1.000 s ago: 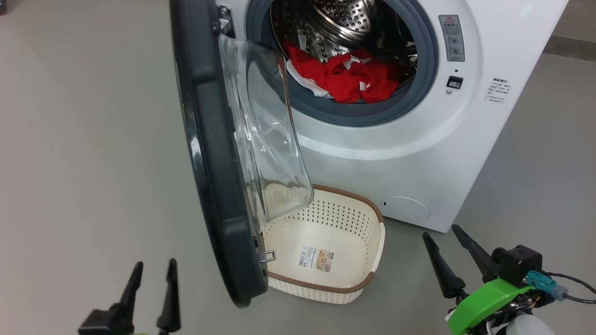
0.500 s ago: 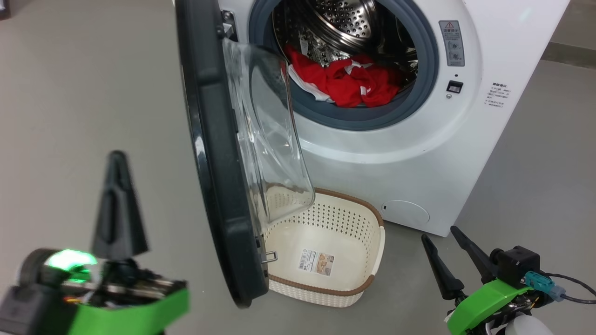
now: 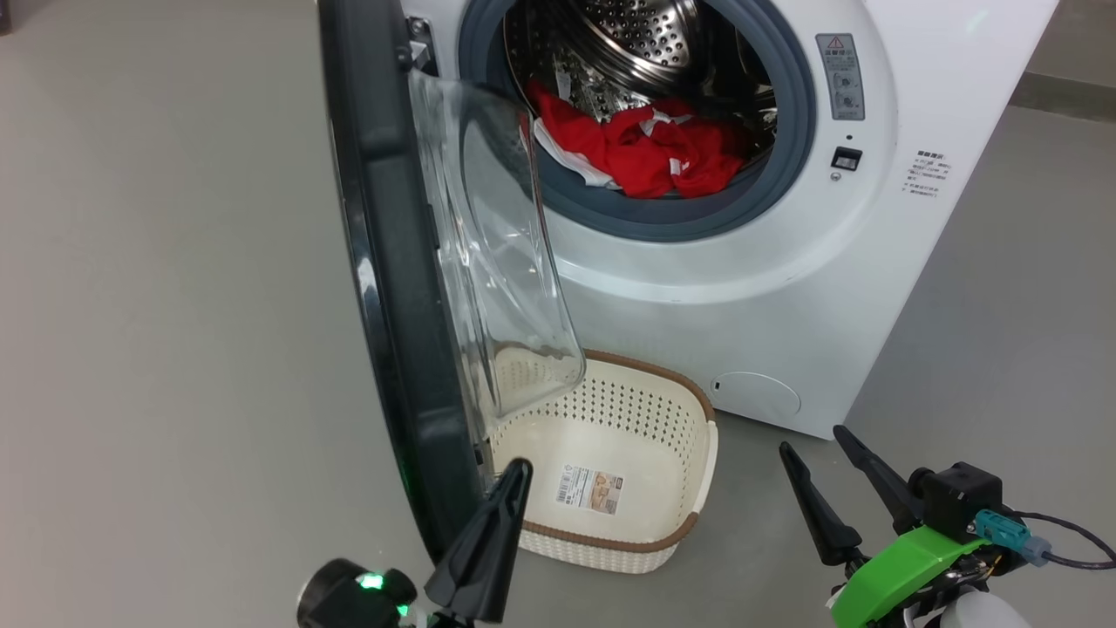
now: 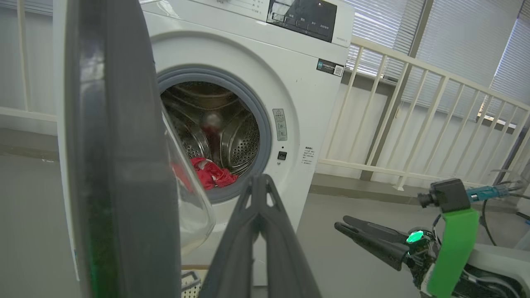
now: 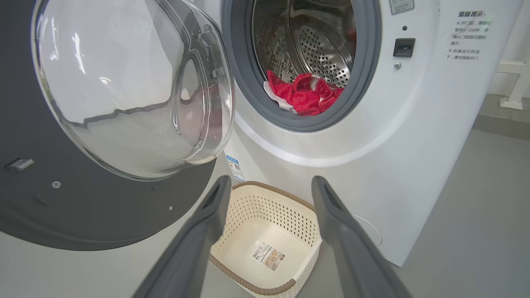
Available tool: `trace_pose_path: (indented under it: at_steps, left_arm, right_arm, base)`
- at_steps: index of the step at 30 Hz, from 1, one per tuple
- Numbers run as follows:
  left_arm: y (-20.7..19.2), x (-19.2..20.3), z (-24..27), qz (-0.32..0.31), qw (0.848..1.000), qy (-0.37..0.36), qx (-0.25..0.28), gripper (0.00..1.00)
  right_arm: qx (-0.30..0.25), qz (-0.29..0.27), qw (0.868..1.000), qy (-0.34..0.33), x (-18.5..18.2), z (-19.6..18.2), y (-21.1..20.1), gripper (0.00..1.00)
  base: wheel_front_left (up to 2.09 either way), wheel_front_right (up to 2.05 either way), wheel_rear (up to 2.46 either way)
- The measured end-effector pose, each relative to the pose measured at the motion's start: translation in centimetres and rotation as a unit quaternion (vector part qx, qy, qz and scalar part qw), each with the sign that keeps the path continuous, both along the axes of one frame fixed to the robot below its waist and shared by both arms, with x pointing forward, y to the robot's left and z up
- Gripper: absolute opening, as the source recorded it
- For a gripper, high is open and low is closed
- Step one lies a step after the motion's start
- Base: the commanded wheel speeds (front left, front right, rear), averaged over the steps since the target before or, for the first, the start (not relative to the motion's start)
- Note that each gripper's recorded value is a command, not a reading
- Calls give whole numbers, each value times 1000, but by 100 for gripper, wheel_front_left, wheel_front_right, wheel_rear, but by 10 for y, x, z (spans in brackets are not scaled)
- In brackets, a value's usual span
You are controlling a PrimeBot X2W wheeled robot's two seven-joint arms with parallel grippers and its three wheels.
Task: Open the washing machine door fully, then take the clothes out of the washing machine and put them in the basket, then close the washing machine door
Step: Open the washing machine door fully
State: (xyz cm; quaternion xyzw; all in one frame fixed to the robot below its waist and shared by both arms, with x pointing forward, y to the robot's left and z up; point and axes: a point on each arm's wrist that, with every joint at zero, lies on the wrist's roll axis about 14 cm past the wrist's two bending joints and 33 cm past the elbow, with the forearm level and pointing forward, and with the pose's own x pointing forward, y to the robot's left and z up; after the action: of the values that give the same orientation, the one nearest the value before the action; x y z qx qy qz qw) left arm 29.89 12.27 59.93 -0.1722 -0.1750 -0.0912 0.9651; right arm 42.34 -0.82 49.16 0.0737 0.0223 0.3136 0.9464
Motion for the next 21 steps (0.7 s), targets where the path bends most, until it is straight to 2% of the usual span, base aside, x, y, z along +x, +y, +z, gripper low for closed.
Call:
trace_pose_path:
  at_steps: [8,21]
  left_arm:
    - [2,8,-53,-2,996,85,-3,0]
    - [17,19,-71,18,993,116,-8,0]
  right_arm:
    - [-2,0,1000,2,0,-2,-1,100]
    - [-2,-1,1000,3,2,-3,-2,100]
  base:
    - [0,0,0]
    - [0,0,0]
